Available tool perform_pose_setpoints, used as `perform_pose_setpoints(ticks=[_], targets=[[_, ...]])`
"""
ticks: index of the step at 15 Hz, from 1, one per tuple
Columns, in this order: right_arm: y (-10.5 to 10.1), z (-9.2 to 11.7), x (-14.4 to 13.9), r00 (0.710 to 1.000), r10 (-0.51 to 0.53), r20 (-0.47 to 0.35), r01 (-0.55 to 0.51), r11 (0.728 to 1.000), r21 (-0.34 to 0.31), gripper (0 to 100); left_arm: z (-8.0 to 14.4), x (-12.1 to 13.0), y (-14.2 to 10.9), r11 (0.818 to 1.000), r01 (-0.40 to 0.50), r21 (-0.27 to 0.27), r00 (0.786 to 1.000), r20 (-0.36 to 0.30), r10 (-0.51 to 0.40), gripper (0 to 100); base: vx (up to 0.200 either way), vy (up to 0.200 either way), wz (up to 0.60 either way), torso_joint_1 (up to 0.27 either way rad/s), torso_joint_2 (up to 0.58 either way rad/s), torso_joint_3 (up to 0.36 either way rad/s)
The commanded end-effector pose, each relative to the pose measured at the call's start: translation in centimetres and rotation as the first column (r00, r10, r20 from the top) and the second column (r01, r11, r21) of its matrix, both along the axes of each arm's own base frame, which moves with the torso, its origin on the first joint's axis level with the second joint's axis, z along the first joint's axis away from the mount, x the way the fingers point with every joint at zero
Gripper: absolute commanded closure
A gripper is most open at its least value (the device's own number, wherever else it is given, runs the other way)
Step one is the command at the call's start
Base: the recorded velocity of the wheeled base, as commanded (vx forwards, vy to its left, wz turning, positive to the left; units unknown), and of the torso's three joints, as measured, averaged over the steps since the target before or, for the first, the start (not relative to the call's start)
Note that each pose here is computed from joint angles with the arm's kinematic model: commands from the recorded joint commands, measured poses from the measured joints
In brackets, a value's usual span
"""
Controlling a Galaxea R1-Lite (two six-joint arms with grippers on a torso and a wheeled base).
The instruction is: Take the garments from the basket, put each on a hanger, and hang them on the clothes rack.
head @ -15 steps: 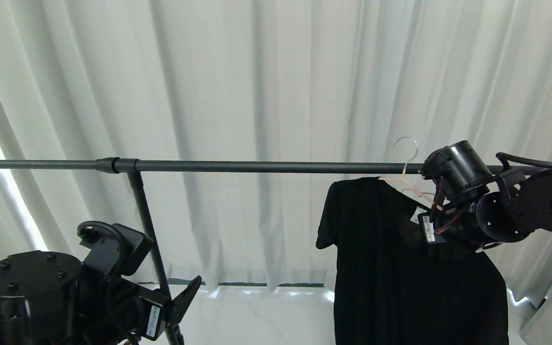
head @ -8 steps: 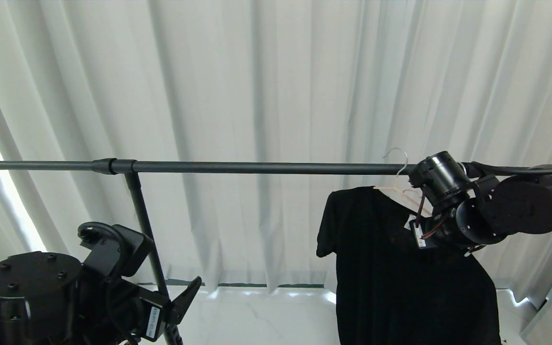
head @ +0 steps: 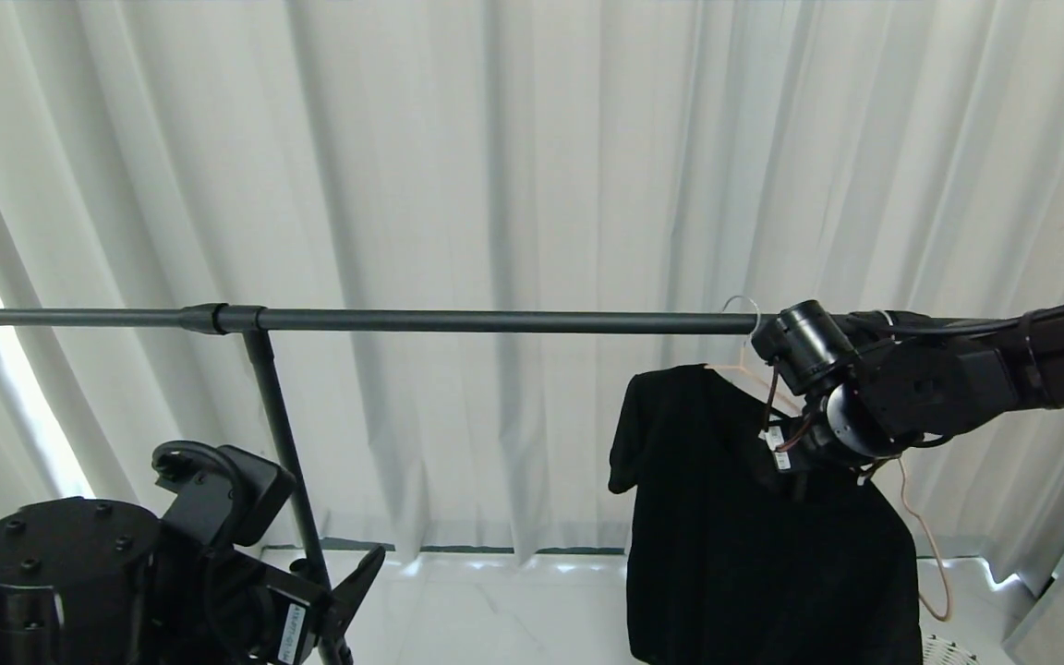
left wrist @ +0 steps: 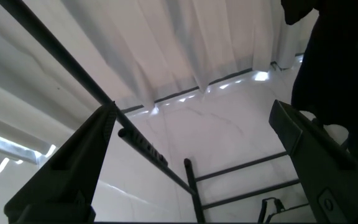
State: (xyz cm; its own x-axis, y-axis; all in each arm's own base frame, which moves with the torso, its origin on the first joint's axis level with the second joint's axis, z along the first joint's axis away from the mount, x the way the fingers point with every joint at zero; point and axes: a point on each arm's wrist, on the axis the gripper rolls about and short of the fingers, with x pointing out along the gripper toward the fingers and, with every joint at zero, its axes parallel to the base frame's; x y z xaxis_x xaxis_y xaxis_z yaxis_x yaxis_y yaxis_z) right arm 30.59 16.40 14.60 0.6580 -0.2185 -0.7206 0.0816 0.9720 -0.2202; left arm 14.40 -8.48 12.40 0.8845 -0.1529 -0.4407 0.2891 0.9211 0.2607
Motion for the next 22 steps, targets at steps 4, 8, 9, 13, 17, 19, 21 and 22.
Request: perform_pose_setpoints(ticks=[4, 8, 9, 13, 17, 19, 21, 22], targets=[[0.5, -0.9, 0.0, 1.0, 0.012, -0.026, -0.013, 1.0, -0.015, 100, -0.3, -0.1, 0.1, 1.0, 0.0, 0.007, 1.0, -0.011, 0.0, 0, 0.0, 0.0, 0.0, 0.0, 0.0, 0.0], [0.7, -0.5, -0.4, 1.0, 0.0, -0.025, 0.0, 1.0, 0.002, 0, -0.3, -0.1, 0.1, 1.0, 0.0, 0.008, 1.0, -0.012, 0.0, 0, 0.0, 0.0, 0.0, 0.0, 0.0, 0.0], [0.7, 0.1, -0.8, 1.0, -0.007, -0.007, 0.007, 1.0, 0.023, 0, -0.4, -0.1, 0.1, 1.0, -0.003, 0.008, 1.0, -0.014, 0.003, 0, 0.0, 0.0, 0.0, 0.0, 0.0, 0.0], [-0.3, 5.9, -6.5, 0.999, 0.031, 0.024, -0.032, 0.997, 0.07, 0, -0.3, -0.1, 0.2, 1.0, -0.007, 0.006, 1.0, -0.011, 0.008, 0, 0.0, 0.0, 0.0, 0.0, 0.0, 0.0], [-3.8, 9.7, -13.7, 0.993, 0.095, -0.068, -0.097, 0.995, -0.033, 0, -0.3, -0.1, 0.2, 1.0, -0.011, 0.004, 1.0, -0.008, 0.011, 0, 0.0, 0.0, 0.0, 0.0, 0.0, 0.0], [-5.5, 10.0, -15.2, 0.996, 0.035, -0.081, -0.048, 0.985, -0.164, 0, -0.2, -0.1, 0.2, 1.0, -0.012, 0.002, 1.0, -0.004, 0.012, 0, -0.1, 0.0, 0.0, 0.001, 0.0, 0.001], [-6.5, 9.9, -15.8, 0.996, 0.011, -0.086, -0.025, 0.985, -0.168, 0, -0.1, -0.1, 0.2, 1.0, -0.011, -0.004, 1.0, 0.005, 0.011, 0, -0.2, 0.0, 0.0, 0.005, 0.0, 0.01], [-6.8, 9.7, -15.8, 0.996, -0.007, -0.091, -0.009, 0.985, -0.172, 0, 0.0, -0.1, 0.2, 1.0, -0.012, -0.006, 1.0, 0.007, 0.012, 0, -0.2, 0.0, 0.0, -0.002, 0.0, -0.002]])
